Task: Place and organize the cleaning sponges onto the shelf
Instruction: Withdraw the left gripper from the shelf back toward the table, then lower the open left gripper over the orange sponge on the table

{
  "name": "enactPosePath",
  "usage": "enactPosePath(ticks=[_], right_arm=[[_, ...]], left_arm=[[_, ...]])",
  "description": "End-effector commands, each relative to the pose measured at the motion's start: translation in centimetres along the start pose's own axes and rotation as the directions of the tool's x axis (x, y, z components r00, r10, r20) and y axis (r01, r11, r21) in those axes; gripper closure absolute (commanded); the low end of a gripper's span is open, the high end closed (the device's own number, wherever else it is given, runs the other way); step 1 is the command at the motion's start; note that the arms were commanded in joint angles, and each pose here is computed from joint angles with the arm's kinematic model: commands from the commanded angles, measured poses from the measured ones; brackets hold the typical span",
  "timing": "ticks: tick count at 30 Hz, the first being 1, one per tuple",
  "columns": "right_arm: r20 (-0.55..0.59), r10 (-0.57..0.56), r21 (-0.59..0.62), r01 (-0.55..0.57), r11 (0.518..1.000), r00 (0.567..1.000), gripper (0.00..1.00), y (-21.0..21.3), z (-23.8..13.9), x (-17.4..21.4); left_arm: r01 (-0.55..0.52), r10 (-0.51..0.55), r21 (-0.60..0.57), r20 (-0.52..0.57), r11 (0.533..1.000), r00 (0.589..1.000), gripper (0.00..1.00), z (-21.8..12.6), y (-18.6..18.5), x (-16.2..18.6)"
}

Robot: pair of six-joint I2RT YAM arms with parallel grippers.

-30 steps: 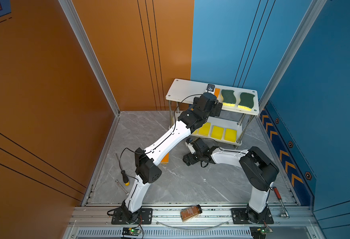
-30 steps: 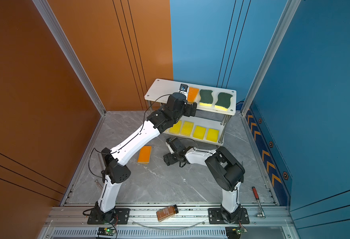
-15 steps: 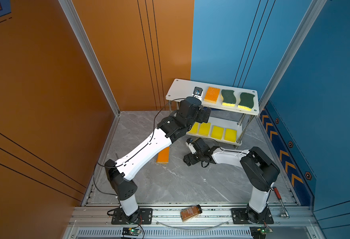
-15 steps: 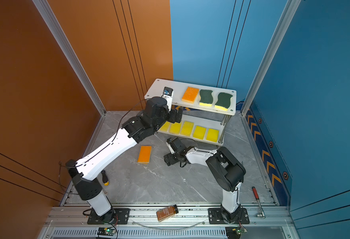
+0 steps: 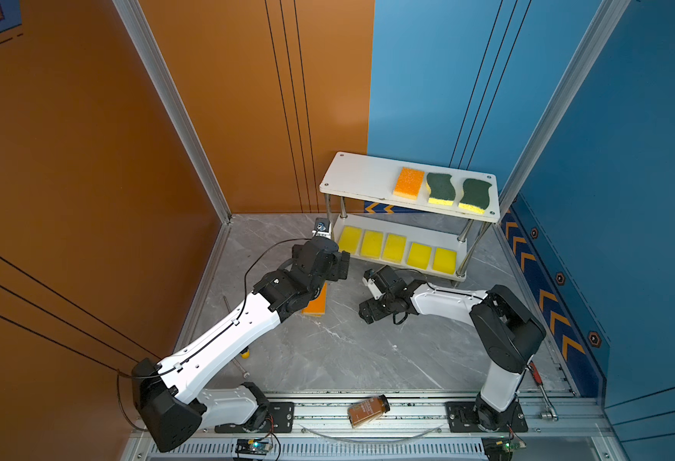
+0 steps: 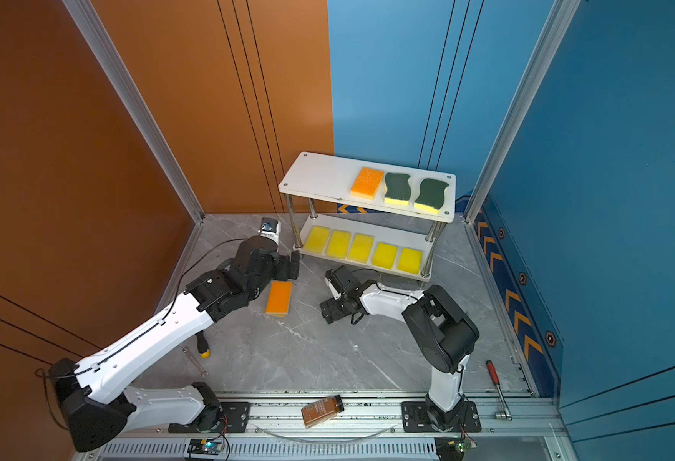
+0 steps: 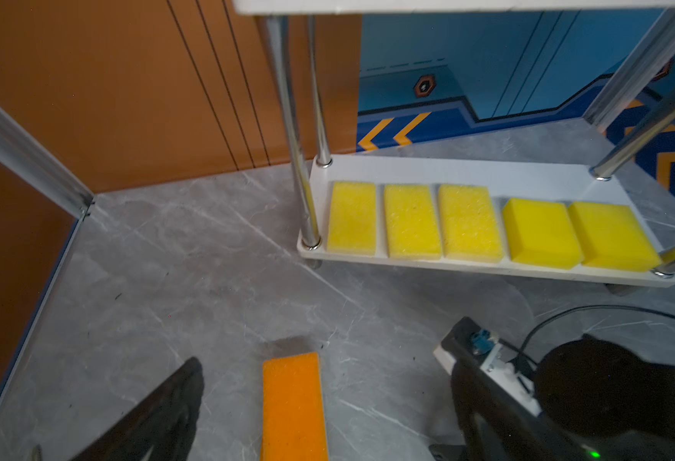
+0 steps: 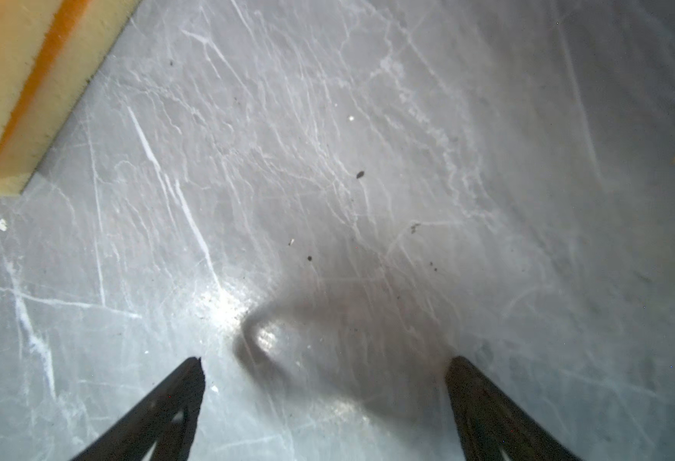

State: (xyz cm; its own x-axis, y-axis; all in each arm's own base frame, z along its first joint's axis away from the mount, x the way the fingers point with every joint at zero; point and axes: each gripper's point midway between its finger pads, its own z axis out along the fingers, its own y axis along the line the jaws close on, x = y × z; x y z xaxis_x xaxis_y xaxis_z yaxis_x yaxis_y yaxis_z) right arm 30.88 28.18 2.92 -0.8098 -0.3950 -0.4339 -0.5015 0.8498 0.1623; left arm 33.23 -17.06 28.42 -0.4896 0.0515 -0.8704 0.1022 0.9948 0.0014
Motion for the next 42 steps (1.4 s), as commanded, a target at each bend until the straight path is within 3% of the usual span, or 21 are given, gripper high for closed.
enactPosePath(ticks=[1,7,16,24,42], right_arm=[[-0.098,0.050,0.045,-0.046,0.998,0.994,0.06,-1.0,-0.2,2.2],[-0.119,0.040,0.067,-0.032,0.997,0.992,0.04,-0.4,0.6,2.0],[-0.118,0.018,0.087,-0.008,0.996,0.993,0.01,0.4,0.8,1.1],[-0.112,0.014,0.101,-0.003,0.995,0.994,0.00,0.5,0.6,0.8],[-0.122,0.006,0.117,0.008,0.993,0.993,0.00,0.1,0.6,1.1]], left_arm=[[0.086,-0.088,-0.038,-0.071,0.996,0.994,0.02,0.6,1.7,3.3],[0.064,-0.087,-0.119,-0.199,0.991,0.976,0.02,2.3,3.4,9.2],[0.045,-0.097,-0.177,-0.296,0.983,0.950,0.02,4.3,4.1,13.7],[0.114,-0.156,-0.142,-0.334,0.983,0.930,0.02,6.0,3.5,16.2],[0.070,-0.125,-0.155,-0.386,0.986,0.914,0.02,8.5,4.4,18.6]])
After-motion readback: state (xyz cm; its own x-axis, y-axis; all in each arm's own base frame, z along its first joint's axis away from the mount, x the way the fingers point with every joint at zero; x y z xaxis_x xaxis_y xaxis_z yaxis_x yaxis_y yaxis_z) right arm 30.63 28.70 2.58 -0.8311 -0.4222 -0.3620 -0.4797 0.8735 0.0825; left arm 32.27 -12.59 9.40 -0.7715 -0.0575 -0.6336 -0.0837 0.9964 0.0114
